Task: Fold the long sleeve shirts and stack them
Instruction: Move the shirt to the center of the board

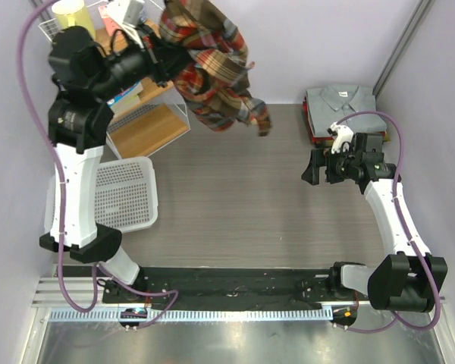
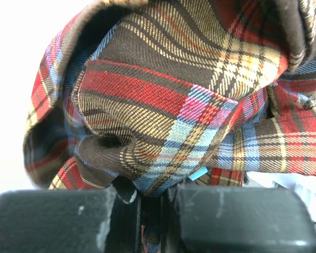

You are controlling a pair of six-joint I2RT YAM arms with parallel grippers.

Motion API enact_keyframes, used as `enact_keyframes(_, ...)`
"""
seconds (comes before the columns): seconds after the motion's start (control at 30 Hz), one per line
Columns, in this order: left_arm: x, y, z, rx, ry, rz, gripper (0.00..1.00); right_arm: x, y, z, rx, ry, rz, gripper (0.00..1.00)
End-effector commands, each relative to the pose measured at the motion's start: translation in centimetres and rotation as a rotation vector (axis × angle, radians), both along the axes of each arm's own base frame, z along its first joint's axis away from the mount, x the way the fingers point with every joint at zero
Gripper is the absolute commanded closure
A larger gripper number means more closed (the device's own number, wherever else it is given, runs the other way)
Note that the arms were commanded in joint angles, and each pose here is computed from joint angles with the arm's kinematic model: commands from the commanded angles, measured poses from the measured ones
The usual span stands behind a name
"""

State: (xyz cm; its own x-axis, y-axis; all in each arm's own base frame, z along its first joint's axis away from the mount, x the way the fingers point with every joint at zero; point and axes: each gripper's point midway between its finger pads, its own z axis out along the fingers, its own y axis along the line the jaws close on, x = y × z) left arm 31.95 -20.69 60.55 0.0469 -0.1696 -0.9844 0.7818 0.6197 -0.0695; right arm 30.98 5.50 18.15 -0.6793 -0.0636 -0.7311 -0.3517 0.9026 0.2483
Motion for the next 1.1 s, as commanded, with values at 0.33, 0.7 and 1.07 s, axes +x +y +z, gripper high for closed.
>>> enact_keyframes(0.33, -5.2, -10.9, -25.9, 0.558, 0.266, -0.047, 0.46, 1.9, -1.6, 1.7, 0.031, -0.007, -0.040, 0.00)
enact_keyframes(0.7, -3.6, -0.7, -41.8, 0.822, 0.647, -0.109, 0.11, 0.0, 0.1, -0.2, 0.025, 0.119, 0.120, 0.00)
enact_keyframes(1.07, -2.5, 1.2, -49.8, 1.020, 0.729, -0.215, 0.13, -4.8, 4.4, -7.5, -0.181, 0.382, 0.372, 0.04)
